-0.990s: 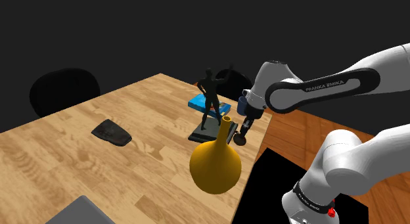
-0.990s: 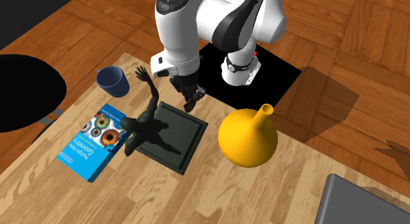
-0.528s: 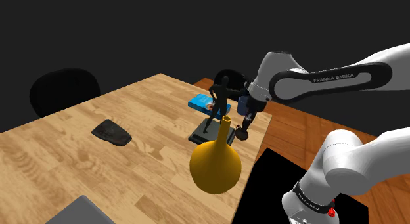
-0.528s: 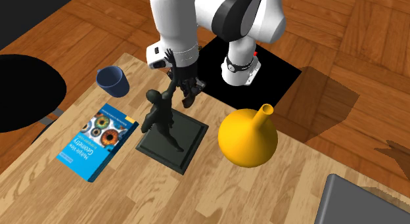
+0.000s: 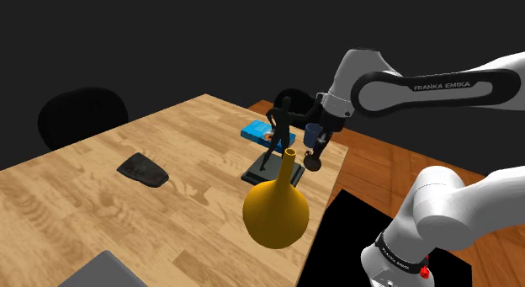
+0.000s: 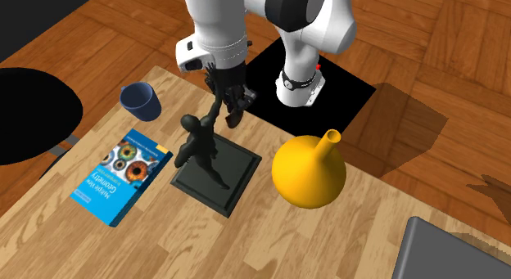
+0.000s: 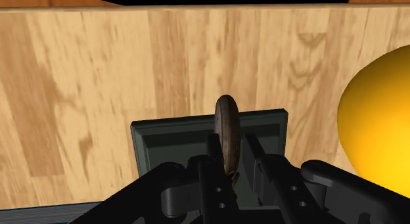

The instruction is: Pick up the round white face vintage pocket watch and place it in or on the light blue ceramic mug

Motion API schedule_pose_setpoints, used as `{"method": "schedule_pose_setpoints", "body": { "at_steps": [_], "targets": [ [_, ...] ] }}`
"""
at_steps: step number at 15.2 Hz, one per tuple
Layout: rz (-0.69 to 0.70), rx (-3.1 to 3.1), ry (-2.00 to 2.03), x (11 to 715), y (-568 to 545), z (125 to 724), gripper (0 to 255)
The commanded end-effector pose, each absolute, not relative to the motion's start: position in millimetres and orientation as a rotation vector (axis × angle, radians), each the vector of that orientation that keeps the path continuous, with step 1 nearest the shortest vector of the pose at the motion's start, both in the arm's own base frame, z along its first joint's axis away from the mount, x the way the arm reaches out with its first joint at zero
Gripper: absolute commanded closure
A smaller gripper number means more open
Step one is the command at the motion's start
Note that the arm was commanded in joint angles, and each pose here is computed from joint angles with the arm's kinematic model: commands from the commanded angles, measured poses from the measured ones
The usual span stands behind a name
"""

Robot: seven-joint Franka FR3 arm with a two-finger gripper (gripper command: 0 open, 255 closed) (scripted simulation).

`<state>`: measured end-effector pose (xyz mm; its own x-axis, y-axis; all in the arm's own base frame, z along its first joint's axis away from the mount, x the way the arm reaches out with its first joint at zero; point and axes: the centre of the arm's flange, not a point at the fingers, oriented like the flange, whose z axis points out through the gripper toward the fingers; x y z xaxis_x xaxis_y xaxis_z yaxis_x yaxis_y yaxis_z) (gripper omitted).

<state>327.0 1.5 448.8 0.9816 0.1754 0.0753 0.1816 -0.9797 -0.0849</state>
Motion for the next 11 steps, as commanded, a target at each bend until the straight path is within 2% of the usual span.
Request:
{"method": "schedule_pose_setpoints", "body": {
  "at_steps": [1, 11],
  "targets": [
    [-0.103, -3.036, -0.274, 327, 1, 459, 255],
    [-0.103, -3.036, -0.274, 327, 1, 512, 255]
  ]
}}
